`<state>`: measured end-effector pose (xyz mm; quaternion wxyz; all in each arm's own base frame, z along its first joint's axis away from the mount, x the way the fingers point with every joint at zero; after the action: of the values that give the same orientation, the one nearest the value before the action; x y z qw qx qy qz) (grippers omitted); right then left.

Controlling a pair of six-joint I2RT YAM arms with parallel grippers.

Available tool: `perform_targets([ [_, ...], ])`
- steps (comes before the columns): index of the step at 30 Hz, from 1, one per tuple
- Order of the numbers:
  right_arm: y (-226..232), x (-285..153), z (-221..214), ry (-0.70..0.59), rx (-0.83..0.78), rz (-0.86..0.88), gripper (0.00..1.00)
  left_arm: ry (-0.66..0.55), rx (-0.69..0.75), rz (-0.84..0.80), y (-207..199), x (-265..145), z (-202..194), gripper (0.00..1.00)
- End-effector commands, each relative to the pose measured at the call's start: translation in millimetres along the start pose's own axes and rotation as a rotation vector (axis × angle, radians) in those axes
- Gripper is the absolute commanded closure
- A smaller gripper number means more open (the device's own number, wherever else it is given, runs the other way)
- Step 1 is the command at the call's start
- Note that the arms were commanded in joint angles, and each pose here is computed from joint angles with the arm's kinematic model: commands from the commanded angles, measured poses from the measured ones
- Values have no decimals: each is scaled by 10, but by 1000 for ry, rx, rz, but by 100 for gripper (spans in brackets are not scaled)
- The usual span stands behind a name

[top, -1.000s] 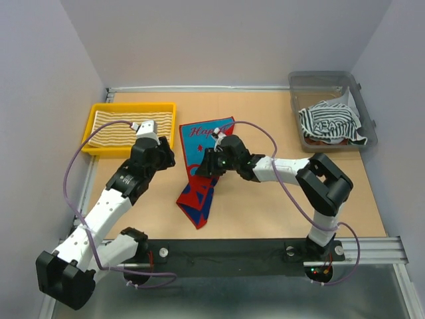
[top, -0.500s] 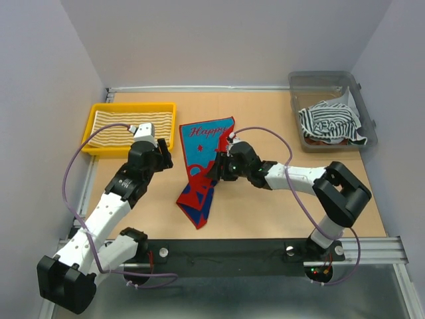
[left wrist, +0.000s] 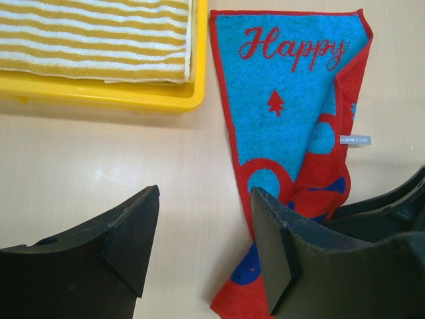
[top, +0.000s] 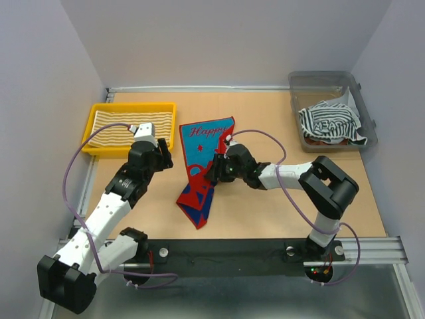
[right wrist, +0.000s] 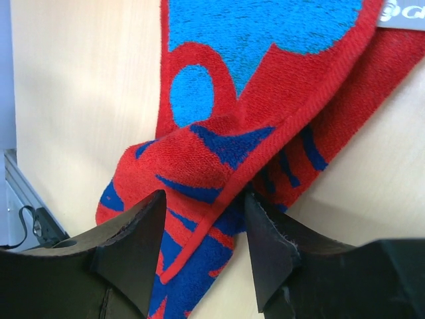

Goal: Fold and stack the towels
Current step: Flatten out the crumpled towel

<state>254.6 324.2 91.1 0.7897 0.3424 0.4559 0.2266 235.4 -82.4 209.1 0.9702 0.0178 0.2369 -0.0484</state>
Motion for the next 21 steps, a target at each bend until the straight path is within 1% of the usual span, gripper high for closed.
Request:
perform_targets([
  [1,371,26,147,-42,-49,148,44,-34,4,15,24,19,65,32],
  [8,473,38,133,-10,-59,207,50,-33,5,16,27,26,63,32],
  [11,433,64,111,-2,-54,198,55,-30,7,15,23,28,57,32],
  [12,424,65,101,-1,-51,194,62,-28,6,18,31,31,51,32],
  [14,405,53,96,-5,-49,189,72,-30,5,16,29,31,54,32],
  [15,390,25,100,-12,-49,185,82,-28,6,17,29,32,55,32],
  [16,392,4,103,-16,-50,186,87,-30,5,16,29,29,57,32],
  [19,346,-96,109,-24,-60,144,99,-28,7,14,27,30,51,32],
  [21,372,-207,165,-49,-84,110,100,-26,9,14,27,33,48,32],
])
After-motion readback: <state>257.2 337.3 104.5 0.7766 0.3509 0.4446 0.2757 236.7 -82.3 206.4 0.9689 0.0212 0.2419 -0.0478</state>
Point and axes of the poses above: each gripper's point midway between its finger pads, its own x axis out along the fingers, its own y axis along the line the jaws close on, z = x × y, the point moved 6 cm from there along -x, back along the fingers, and after that the axes turned 15 degrees about x, right-handed, at the moved point
